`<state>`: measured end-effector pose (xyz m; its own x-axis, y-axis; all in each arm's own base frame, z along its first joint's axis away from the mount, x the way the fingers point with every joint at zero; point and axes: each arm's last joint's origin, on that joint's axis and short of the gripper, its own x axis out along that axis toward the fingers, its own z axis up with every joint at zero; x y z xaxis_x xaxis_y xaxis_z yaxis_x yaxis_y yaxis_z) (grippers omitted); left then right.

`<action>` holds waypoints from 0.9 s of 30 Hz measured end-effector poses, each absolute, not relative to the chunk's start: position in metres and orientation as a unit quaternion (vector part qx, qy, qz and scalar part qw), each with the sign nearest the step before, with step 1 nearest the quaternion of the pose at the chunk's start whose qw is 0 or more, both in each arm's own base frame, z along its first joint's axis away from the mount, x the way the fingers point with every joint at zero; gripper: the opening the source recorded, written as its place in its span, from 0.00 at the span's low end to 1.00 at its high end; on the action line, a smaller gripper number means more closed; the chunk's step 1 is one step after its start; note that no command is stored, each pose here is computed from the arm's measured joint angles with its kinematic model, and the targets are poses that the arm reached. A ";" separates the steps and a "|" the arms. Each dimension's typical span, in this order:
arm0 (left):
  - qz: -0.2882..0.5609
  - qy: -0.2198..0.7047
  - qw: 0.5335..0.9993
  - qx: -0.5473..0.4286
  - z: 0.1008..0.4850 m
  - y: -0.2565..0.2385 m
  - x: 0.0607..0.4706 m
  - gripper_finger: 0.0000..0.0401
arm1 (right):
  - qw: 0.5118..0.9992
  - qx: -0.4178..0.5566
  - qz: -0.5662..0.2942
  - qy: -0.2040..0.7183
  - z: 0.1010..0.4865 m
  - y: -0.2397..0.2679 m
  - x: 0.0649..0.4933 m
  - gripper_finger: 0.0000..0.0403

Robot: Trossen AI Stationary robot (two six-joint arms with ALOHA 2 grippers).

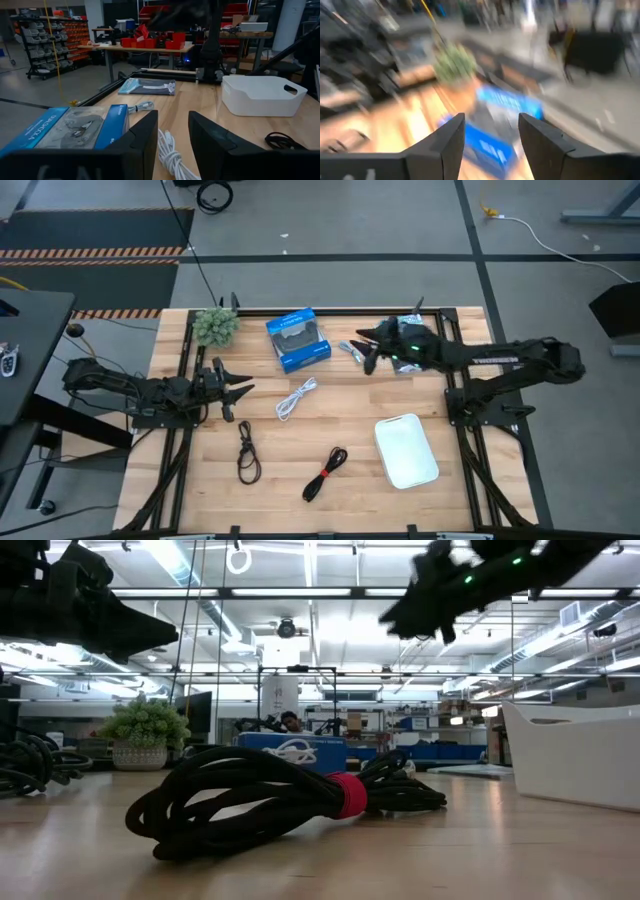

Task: Pick and place USB-C Cables
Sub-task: Put the top light blue charger cable into the white bin

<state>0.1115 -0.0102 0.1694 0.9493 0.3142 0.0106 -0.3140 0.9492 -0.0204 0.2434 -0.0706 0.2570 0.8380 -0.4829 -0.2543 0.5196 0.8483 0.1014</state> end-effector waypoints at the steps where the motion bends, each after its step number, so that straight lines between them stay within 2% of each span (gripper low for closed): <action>1: 0.159 -0.007 0.987 -0.009 0.169 -0.010 0.112 0.29 | 0.947 0.095 -0.273 0.141 0.253 -0.076 0.249 0.46; 8: 0.159 -0.007 0.987 -0.009 0.169 -0.010 0.112 0.29 | 0.880 0.130 -0.314 0.332 0.217 -0.103 0.279 0.44; 20: 0.159 -0.007 0.987 -0.009 0.169 -0.010 0.111 0.29 | 0.802 0.135 -0.303 0.497 0.193 -0.154 0.312 0.48; 27: 0.159 -0.007 0.987 -0.009 0.169 -0.010 0.111 0.29 | 0.772 0.148 -0.283 0.550 0.183 -0.174 0.328 0.49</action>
